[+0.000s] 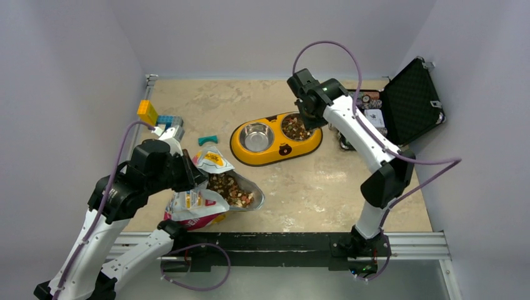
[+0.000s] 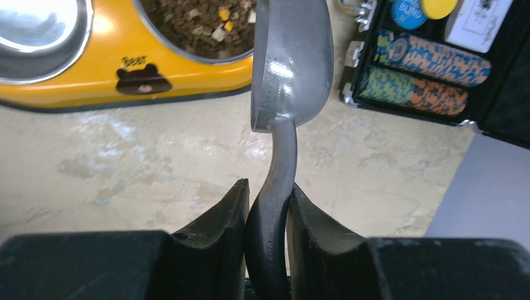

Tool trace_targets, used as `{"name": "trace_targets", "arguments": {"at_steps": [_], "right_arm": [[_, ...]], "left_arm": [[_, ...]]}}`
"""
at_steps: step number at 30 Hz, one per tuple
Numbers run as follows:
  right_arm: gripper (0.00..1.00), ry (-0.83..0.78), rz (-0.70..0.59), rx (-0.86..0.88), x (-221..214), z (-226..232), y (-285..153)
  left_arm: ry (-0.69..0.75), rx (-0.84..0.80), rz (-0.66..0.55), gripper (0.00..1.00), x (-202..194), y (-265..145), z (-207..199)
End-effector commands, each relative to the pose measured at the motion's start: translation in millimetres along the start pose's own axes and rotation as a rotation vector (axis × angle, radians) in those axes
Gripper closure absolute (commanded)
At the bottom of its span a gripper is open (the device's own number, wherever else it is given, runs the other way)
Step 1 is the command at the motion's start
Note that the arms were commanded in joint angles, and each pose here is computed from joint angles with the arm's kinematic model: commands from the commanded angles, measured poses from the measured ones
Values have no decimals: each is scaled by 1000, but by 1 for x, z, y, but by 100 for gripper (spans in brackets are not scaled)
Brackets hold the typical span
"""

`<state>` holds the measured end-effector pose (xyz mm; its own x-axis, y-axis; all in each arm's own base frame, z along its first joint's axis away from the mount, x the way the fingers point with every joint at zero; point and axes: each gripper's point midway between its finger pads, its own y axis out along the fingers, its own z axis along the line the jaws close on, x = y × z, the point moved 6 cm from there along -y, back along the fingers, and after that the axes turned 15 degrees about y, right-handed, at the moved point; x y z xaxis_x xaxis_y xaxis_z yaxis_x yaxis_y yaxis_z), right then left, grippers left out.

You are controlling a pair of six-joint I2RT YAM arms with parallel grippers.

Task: Serve the pet food

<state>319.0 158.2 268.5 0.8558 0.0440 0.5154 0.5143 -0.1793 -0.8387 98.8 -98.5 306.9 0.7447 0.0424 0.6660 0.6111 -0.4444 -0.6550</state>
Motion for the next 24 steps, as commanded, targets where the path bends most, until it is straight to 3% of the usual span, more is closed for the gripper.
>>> {"name": "trace_targets", "arguments": {"at_steps": [1,6,9,11,15,20,24], "right_arm": [[100,138,-77,223,-1,-11,-46],[100,161,-47,570,-38,-12,-86],[100,84,16,906,-80,-4,-121],[100,44,67,1029,-113,-9,-142],[100,-14,111,1103,-165,-19,-163],[100,-95,209,1231,-196,-17,-181],[100,-158,286,1161,-202,-5,-173]], "left_arm": [[-25,8,-32,100,9,1,-2],[-1,-21,27,100,14,13,-9],[12,-20,61,100,14,22,-9],[15,-20,75,100,14,26,-9],[29,-72,106,100,16,36,-16],[64,-122,147,100,20,42,-23],[68,-148,158,100,21,44,-27]]}}
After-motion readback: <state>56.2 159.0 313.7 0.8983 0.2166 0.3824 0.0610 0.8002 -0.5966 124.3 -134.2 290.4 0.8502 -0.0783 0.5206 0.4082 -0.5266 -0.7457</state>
